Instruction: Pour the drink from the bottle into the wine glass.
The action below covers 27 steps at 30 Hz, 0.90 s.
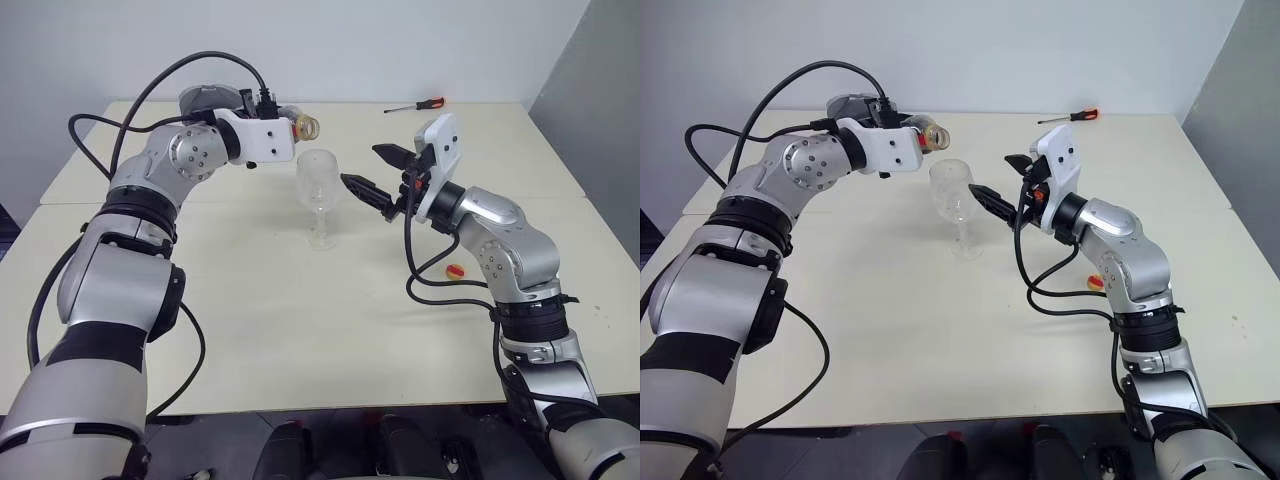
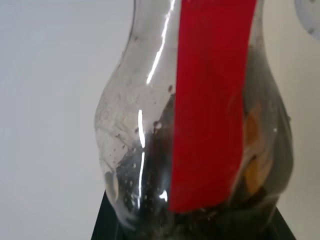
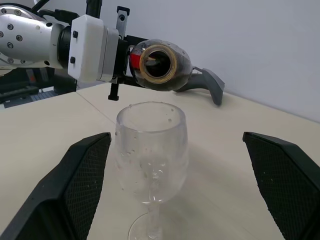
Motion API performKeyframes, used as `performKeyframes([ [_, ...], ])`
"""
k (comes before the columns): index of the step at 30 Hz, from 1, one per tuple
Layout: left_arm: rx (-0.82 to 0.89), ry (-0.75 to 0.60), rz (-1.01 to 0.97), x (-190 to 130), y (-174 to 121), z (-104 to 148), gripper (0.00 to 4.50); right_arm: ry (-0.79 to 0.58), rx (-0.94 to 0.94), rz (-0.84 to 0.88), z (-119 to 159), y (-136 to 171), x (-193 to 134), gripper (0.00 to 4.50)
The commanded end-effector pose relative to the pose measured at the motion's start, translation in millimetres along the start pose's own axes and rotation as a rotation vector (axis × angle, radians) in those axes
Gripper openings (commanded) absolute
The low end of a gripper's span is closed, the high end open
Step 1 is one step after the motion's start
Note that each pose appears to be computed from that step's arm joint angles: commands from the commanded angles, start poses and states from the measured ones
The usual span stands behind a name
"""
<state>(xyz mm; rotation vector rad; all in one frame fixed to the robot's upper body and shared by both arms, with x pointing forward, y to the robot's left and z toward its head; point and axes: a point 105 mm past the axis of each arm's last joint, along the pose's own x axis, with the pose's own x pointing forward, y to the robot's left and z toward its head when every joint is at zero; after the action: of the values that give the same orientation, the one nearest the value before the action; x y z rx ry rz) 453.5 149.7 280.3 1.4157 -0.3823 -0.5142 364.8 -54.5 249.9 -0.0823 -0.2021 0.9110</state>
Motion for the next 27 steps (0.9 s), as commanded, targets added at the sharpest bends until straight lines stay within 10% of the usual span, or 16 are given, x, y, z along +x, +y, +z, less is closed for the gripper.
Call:
performKeyframes([
  [1,0.051,-0.023,0.09,-5,33,8,1.02,-0.057,-0.038,0.039,18,7,-3,4.5],
  [27,0.143,-0.008,0.09,-11,45,7,1.02,-0.157,0.027,0.064,33,13,-4,4.5],
])
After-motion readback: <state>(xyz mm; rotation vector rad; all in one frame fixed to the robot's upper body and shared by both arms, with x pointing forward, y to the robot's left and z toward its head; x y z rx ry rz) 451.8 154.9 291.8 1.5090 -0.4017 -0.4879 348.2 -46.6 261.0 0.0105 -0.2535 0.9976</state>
